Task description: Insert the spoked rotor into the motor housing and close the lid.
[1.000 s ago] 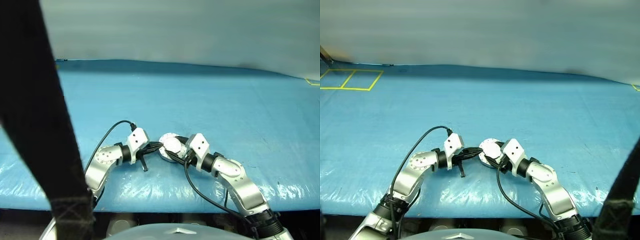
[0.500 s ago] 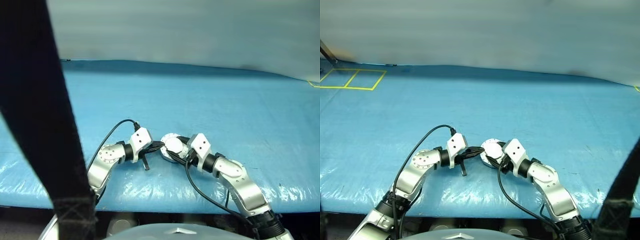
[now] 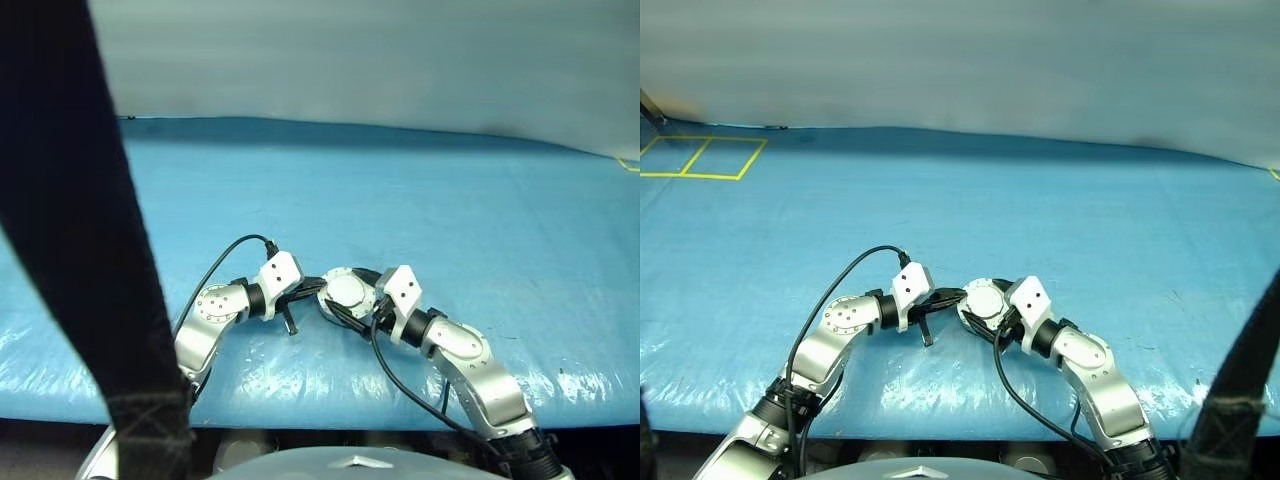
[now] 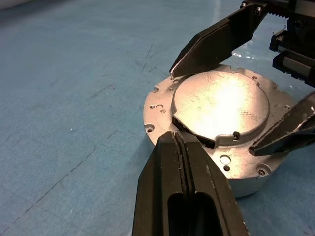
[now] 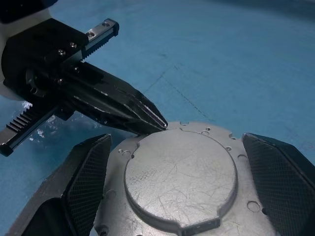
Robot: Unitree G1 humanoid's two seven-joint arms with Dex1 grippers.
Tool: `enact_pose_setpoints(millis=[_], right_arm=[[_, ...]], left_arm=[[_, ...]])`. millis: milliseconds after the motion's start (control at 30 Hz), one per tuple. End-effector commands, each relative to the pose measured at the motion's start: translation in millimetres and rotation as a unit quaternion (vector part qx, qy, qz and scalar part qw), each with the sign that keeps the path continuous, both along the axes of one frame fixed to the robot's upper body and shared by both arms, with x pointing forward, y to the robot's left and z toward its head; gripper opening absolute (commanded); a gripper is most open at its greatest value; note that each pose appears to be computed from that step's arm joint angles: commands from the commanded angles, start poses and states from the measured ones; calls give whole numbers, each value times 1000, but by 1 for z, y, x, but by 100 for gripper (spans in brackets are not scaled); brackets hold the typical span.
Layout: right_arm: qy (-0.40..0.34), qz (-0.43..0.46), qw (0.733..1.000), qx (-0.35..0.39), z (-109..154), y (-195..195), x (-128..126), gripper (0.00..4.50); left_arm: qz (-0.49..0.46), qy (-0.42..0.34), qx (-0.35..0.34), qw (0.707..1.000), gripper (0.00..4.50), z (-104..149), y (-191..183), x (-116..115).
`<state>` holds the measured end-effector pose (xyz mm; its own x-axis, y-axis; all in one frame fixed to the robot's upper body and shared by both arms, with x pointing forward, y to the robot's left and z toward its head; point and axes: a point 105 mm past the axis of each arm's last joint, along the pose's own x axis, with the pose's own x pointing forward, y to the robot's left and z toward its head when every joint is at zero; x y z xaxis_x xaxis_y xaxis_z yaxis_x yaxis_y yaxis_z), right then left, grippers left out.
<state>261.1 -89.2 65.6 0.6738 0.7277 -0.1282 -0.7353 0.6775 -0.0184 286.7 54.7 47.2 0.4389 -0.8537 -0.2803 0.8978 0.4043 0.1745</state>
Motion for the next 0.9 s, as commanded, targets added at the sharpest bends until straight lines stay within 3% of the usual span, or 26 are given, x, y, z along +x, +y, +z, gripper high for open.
enact_pose_setpoints(millis=[33, 133, 300, 400, 500, 733, 900], right_arm=[[-36, -18, 998, 52, 28, -4, 2, 448], [-39, -47, 995, 82, 35, -10, 6, 448], [40, -128, 970, 203, 34, -37, 10, 448], [125, -200, 923, 303, 20, -73, 10, 448], [193, -220, 888, 355, 8, -91, 0, 448], [343, -177, 863, 327, -31, -80, -28, 448], [401, -115, 858, 299, -43, -50, -39, 448]], left_arm=[[-8, 32, 31, 999, 0, -22, 1, -10], [-9, 30, 30, 999, 0, -22, 0, -9], [-15, 26, 34, 999, 0, -22, -1, -7], [-16, 24, 34, 999, 0, -21, -1, -6], [-17, 25, 34, 999, 0, -22, 0, -6], [-17, 28, 35, 999, 0, -24, 1, -8], [-14, 27, 35, 999, 0, -24, 3, -8]])
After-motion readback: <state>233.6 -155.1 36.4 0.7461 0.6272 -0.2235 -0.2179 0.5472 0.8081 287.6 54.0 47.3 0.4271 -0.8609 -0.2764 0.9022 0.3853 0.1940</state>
